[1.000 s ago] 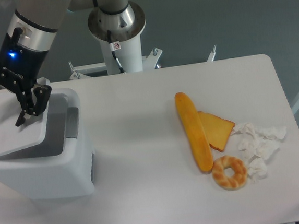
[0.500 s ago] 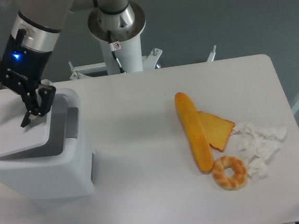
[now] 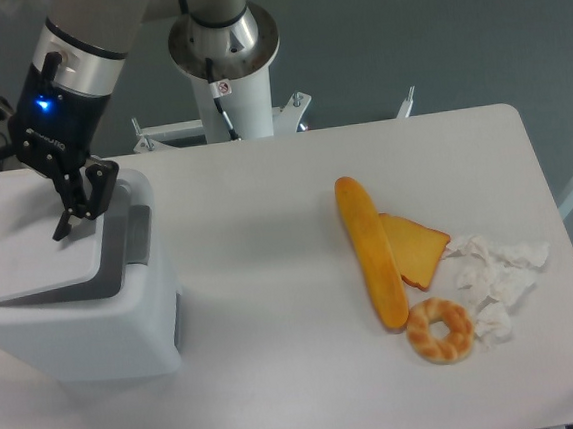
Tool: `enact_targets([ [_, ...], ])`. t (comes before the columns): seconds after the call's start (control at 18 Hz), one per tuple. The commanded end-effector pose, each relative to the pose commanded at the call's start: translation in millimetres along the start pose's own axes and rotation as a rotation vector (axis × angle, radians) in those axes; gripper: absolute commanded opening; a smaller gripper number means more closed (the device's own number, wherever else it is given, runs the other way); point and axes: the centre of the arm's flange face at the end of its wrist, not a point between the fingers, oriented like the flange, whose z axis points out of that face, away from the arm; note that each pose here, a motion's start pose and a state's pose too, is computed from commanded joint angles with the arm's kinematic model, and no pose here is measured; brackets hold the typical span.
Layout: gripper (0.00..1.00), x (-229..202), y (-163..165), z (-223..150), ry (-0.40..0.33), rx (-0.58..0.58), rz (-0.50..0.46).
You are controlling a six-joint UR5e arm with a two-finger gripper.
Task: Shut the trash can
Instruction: 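Press the gripper down on the lid to seat it shut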
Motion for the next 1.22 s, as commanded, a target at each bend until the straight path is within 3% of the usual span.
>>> enact_targets([
  [1.22,1.00,1.0,0.2,1.0,-0.011,-0.007,0.015],
])
